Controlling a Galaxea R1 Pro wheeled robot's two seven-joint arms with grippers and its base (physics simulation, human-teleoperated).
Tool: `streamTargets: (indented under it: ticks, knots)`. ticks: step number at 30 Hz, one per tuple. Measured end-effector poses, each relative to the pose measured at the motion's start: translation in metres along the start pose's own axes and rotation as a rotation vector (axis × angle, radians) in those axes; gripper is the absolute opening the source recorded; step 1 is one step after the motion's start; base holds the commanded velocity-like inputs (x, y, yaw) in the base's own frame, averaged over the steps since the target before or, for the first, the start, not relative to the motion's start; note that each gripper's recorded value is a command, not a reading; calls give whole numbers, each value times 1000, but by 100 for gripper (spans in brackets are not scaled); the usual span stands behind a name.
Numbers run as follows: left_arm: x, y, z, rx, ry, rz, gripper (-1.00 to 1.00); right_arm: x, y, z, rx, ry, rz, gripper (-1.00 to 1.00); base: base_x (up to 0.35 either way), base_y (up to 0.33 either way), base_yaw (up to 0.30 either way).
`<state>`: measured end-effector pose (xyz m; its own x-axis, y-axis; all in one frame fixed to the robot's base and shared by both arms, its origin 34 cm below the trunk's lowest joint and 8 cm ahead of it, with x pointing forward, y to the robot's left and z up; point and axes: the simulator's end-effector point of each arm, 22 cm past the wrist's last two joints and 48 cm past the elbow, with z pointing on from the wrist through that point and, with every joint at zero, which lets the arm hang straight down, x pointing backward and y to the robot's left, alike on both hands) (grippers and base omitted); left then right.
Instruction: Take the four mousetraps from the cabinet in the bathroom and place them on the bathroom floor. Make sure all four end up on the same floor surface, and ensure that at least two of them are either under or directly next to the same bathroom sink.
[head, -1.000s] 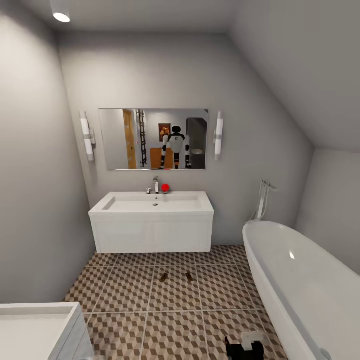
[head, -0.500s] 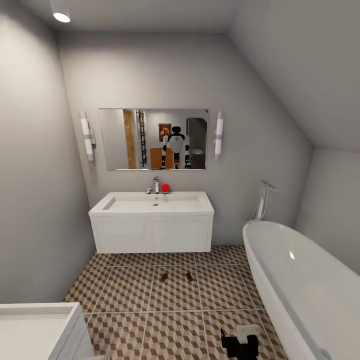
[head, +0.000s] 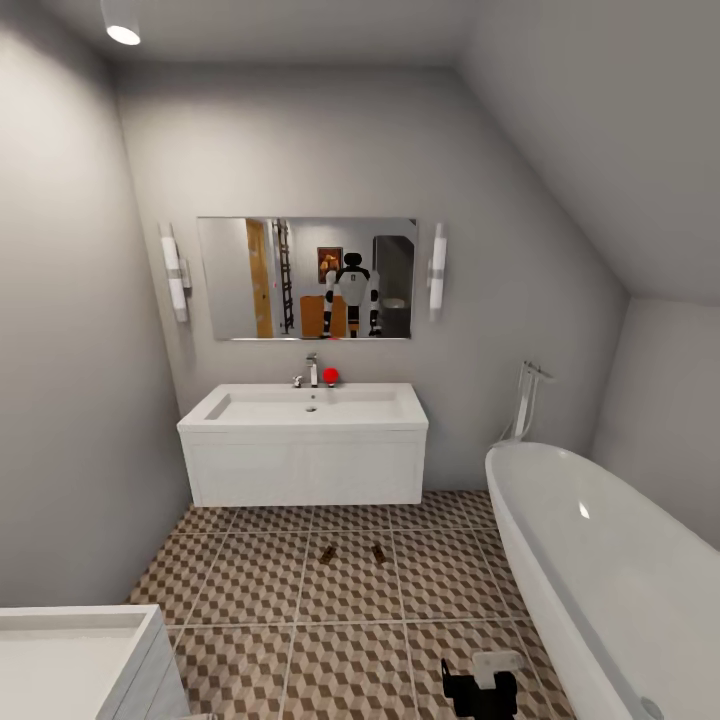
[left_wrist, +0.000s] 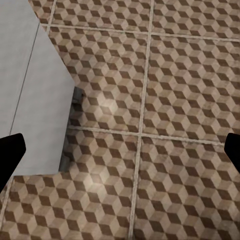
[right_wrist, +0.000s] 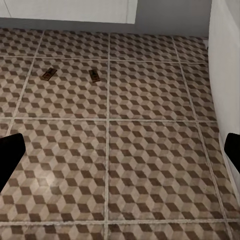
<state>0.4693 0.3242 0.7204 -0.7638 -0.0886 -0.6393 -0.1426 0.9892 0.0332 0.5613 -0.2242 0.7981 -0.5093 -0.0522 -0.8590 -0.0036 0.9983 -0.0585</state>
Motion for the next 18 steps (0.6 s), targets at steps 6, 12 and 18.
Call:
streamTargets:
  ticks: [6,12,18]
  knots:
    - [1,0,0,0,1,0,100,1,0,0,0,1,0,100,0,0,0]
    - [1,0,0,1,1,0,100,1,-1,0,2,1,-1,100,0,0,0]
    - [1,0,0,1,2,0,100,1,-2,0,2,1,-4,100,0,0,0]
